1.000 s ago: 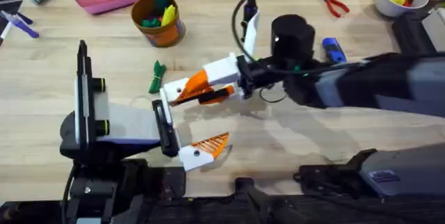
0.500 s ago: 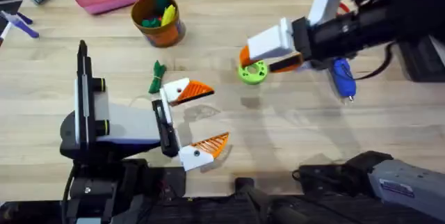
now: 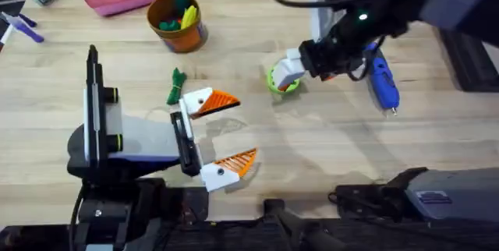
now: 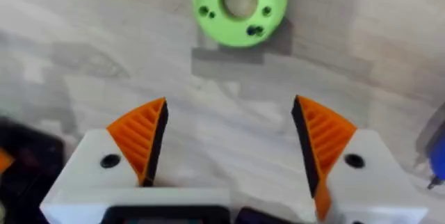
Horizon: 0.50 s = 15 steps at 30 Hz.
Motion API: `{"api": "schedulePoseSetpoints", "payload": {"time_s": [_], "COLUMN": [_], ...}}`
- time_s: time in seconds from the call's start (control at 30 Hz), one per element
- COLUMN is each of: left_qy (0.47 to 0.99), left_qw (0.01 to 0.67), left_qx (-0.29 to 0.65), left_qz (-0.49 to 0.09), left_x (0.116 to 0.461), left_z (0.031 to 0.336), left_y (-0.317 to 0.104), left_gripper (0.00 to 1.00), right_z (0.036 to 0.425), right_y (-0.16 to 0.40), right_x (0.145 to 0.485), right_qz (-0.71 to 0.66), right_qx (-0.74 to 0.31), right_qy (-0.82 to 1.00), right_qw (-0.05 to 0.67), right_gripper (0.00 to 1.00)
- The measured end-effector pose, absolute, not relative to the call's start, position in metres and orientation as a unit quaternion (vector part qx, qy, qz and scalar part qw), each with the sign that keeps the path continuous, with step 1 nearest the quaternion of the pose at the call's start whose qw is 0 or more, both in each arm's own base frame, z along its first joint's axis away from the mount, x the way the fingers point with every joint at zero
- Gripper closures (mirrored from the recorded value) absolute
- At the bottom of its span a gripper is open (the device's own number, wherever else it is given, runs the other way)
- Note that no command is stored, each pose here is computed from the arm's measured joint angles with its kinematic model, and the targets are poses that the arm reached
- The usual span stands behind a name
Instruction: Pick up the gripper from the table and insert it into the empty holder that is missing its gripper. Then pick up a screw, insert it into the mounting hole, and use the screwdriver to tighten it. Finally, clean up the table by picking up the vegetable and placing it into the bucket.
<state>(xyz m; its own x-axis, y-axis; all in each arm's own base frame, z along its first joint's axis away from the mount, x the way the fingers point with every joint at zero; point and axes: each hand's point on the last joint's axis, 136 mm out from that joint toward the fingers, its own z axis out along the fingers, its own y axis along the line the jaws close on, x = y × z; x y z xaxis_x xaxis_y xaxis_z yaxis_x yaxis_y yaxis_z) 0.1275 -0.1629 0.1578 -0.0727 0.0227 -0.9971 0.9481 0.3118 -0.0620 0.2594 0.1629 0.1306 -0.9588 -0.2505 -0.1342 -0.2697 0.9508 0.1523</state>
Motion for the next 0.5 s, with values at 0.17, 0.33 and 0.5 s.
{"api": "schedulePoseSetpoints", "payload": {"time_s": [0.17,0.33,0.5], "left_qy": [0.598,0.598,0.598], "left_qw": [0.547,0.547,0.547], "left_qx": [0.406,0.406,0.406], "left_qz": [-0.423,-0.423,-0.423], "left_x": [0.128,0.128,0.128], "left_z": [0.158,0.158,0.158], "left_y": [-0.163,-0.163,-0.163], "left_gripper": [0.015,0.015,0.015], "right_z": [0.110,0.092,0.081], "right_y": [0.158,0.162,0.171], "right_x": [0.278,0.292,0.292], "right_qz": [0.045,0.021,0.009], "right_qx": [-0.129,-0.145,-0.182], "right_qy": [0.989,0.987,0.981], "right_qw": [0.062,0.071,0.066], "right_gripper": [0.040,0.189,0.484]}}
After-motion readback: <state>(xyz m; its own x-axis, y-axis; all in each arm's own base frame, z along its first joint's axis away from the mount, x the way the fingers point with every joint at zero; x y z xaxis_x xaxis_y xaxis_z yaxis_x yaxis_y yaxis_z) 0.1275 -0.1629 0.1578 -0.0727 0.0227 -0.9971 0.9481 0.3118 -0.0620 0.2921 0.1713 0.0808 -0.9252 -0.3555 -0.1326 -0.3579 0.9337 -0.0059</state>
